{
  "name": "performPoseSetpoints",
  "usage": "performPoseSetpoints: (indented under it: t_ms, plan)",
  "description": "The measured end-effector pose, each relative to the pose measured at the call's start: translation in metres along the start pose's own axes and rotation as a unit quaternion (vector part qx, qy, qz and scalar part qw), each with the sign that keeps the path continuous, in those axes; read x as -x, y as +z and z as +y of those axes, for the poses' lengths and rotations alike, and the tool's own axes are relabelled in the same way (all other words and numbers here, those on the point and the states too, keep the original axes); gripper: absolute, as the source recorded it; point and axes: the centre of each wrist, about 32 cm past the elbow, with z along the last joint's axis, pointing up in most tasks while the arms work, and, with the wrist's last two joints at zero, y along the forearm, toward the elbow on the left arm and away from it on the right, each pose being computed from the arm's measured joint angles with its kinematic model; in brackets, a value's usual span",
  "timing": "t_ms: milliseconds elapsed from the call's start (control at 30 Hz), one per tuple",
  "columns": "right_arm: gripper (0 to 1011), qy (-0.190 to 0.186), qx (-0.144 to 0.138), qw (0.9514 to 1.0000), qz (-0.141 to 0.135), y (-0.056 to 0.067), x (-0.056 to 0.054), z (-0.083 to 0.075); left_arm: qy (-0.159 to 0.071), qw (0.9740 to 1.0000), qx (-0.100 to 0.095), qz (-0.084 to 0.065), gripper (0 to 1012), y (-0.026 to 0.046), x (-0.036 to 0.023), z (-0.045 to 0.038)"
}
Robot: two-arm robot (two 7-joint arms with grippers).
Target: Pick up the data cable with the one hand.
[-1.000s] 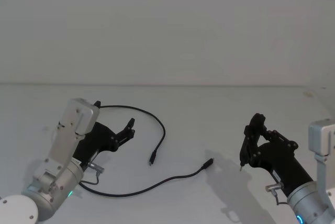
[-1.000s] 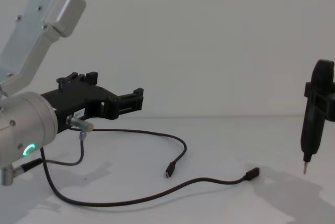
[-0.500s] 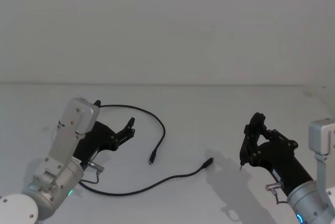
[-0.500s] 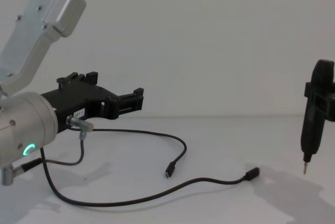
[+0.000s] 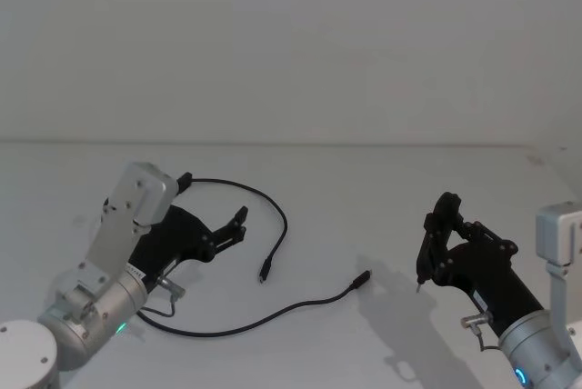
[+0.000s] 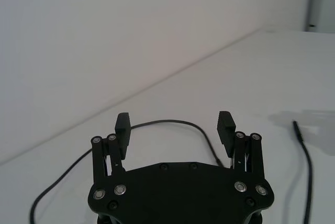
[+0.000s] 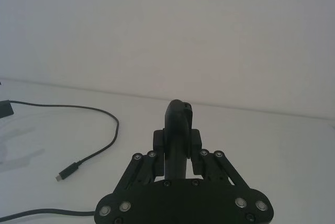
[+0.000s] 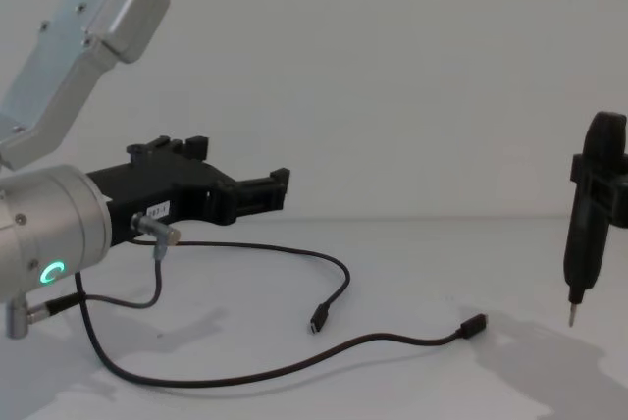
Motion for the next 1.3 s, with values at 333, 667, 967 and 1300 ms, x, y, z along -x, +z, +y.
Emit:
performPoseSetpoints:
  t_ms: [333, 667, 967, 1300]
  plan:
    - [279, 0.000, 0.000, 1.0000, 0.000, 0.000, 0.000, 0.000, -0.069, 0.9975, -0.010, 0.011, 1001, 0.0022, -0.0130, -0.0009]
    - [279, 0.000, 0.000, 1.0000, 0.000, 0.000, 0.000, 0.000, -0.159, 0.9865, -0.034, 0.022, 1001, 0.0037, -0.0307, -0.0073]
    - [279, 0.000, 0.000, 1.0000, 0.000, 0.000, 0.000, 0.000, -0.233, 0.9698, -0.065, 0.030, 1001, 0.0049, -0.0444, -0.0213]
    - [279, 0.000, 0.000, 1.0000, 0.000, 0.000, 0.000, 0.000, -0.318, 0.9414, -0.106, 0.036, 1001, 0.0075, -0.0532, -0.0484]
